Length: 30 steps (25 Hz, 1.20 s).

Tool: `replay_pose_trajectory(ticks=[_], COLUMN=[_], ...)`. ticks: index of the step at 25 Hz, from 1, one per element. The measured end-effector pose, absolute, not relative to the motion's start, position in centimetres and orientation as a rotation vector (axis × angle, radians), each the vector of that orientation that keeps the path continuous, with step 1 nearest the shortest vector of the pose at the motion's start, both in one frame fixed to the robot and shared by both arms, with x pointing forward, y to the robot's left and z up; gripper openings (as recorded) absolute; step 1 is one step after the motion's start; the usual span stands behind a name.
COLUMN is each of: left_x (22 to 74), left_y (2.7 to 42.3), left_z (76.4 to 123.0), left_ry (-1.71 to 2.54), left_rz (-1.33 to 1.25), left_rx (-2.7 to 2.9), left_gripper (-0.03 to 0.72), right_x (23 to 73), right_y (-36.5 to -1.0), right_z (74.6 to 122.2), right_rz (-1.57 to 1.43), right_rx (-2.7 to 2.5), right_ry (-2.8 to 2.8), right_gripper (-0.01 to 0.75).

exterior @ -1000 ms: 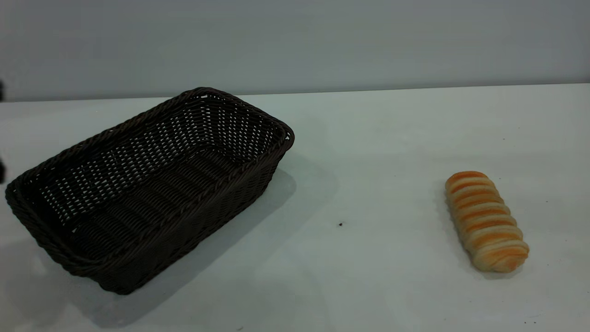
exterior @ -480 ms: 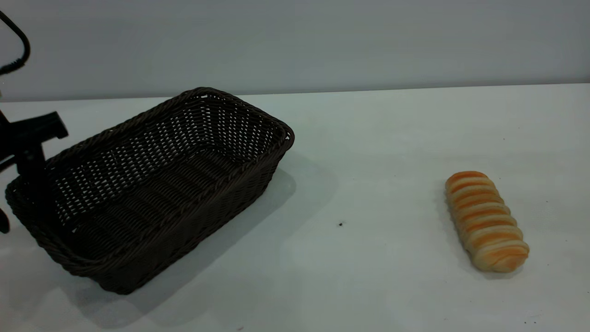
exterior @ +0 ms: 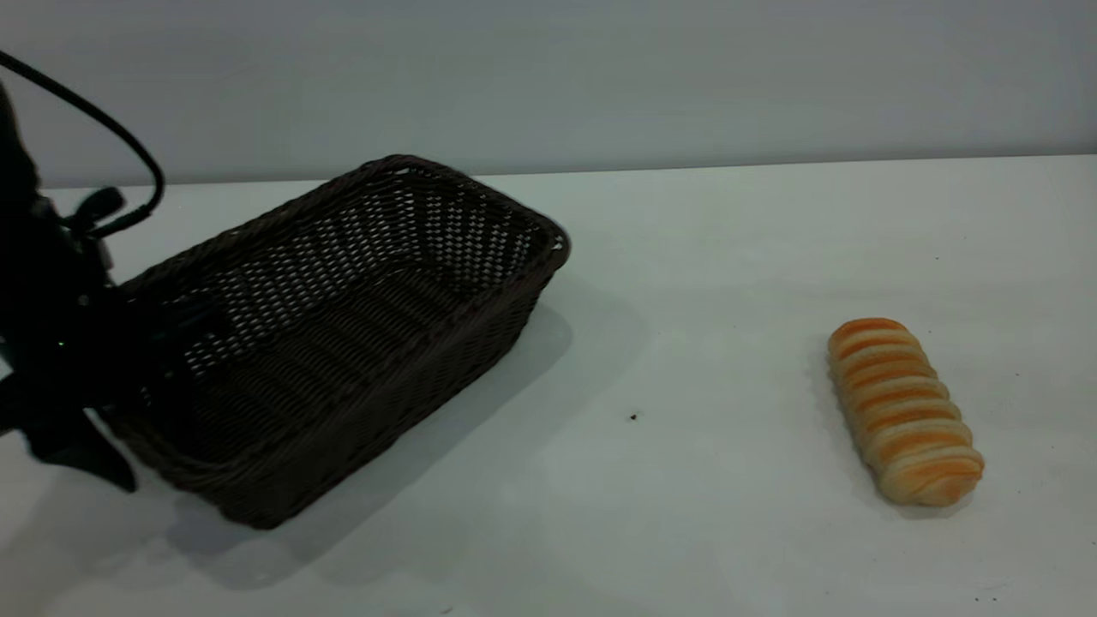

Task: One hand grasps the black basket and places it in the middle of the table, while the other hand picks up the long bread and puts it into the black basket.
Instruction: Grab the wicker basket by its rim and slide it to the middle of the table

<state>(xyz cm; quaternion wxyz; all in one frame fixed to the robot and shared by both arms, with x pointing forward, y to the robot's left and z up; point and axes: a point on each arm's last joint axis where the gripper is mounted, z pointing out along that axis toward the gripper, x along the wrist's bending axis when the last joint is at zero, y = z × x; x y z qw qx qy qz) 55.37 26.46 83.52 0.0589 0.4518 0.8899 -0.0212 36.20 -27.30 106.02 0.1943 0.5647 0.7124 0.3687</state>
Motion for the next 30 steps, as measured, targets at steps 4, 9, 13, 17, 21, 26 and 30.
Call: replay_pose_trajectory(ticks=[4, 9, 13, 17, 21, 26, 30], left_x=[55.8, 56.1, 56.5, 58.0, 60.4, 62.7, 64.0], left_y=[26.3, 26.3, 26.1, 25.4, 24.6, 23.6, 22.7], left_z=[83.6, 84.1, 86.4, 89.3, 91.4, 90.4, 88.5], left_ry=[2.724, 2.702, 2.612, 2.442, 2.262, 2.084, 1.986], left_rz=[-0.058, -0.044, -0.014, 0.0, -0.009, -0.136, -0.277], left_rx=[1.21, 1.202, 1.3, 1.578, 1.793, 2.004, 2.094], left_gripper=[0.158, 0.142, 0.142, 0.14, 0.14, 0.14, 0.14], right_x=[36.2, 36.2, 36.2, 36.2, 36.2, 36.2, 36.2], right_y=[-27.3, -27.3, -27.3, -27.3, -27.3, -27.3, -27.3], right_z=[106.0, 106.0, 106.0, 106.0, 106.0, 106.0, 106.0], right_rz=[1.033, 1.033, 1.033, 1.033, 1.03, 1.029, 1.029], right_rx=[1.583, 1.583, 1.583, 1.583, 1.582, 1.582, 1.582], right_ry=[1.998, 1.998, 1.998, 1.998, 1.999, 1.998, 1.998], right_gripper=[0.514, 0.514, 0.514, 0.514, 0.514, 0.514, 0.514])
